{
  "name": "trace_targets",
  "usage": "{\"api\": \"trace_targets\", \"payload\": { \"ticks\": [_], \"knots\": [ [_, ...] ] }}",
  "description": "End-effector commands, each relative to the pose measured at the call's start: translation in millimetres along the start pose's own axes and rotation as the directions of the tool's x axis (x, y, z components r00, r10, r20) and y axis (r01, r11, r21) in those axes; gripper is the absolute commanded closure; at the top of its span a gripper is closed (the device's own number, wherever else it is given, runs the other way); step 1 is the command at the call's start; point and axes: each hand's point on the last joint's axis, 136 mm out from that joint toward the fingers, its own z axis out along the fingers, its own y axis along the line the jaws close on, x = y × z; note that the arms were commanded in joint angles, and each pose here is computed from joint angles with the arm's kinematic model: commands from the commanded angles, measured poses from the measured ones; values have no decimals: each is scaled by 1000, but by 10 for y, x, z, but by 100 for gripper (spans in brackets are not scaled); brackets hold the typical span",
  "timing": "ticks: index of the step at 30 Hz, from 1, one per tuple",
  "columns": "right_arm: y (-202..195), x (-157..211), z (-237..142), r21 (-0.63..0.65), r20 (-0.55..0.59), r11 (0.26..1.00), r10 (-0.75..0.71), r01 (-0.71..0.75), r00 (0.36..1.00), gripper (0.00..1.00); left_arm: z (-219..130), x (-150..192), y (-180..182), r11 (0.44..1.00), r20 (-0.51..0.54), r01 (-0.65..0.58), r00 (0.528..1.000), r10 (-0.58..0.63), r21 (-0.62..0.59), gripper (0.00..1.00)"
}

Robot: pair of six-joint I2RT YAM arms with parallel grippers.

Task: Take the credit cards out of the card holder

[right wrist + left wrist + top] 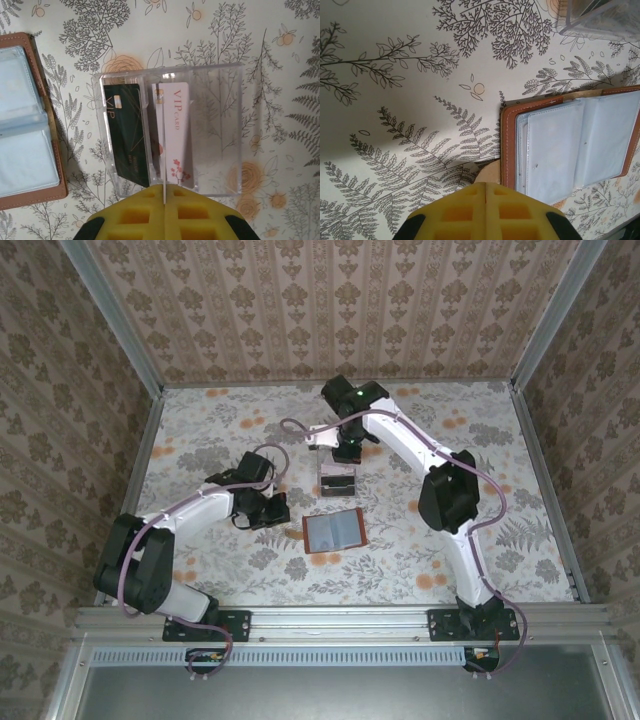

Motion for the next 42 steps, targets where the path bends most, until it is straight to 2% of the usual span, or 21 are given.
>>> {"api": "trace_targets", "payload": {
  "ticks": [1,10,20,26,32,42],
  "knots": [
    [28,40,29,-40,-42,997,-60,59,997,95,-26,47,37,1000,3,23,1000,-23,-4,94],
    [2,2,170,-68,-57,992,-108,104,992,95,-48,58,61,999,5,33,999,-33,-13,94],
    [49,30,381,-108,-79,990,-97,89,992,94,-57,57,79,999,6,37,999,-37,-19,93],
    [84,42,443,-124,-92,989,-94,82,991,90,-61,64,84,999,3,39,999,-39,-22,93],
    [-69,33,402,-47,-104,997,-65,60,992,84,-89,48,59,999,7,32,999,-32,-17,93],
    [-178,4,186,31,-94,999,-14,17,996,83,-127,9,-14,1000,9,12,1000,-12,-8,93]
  ]
}}
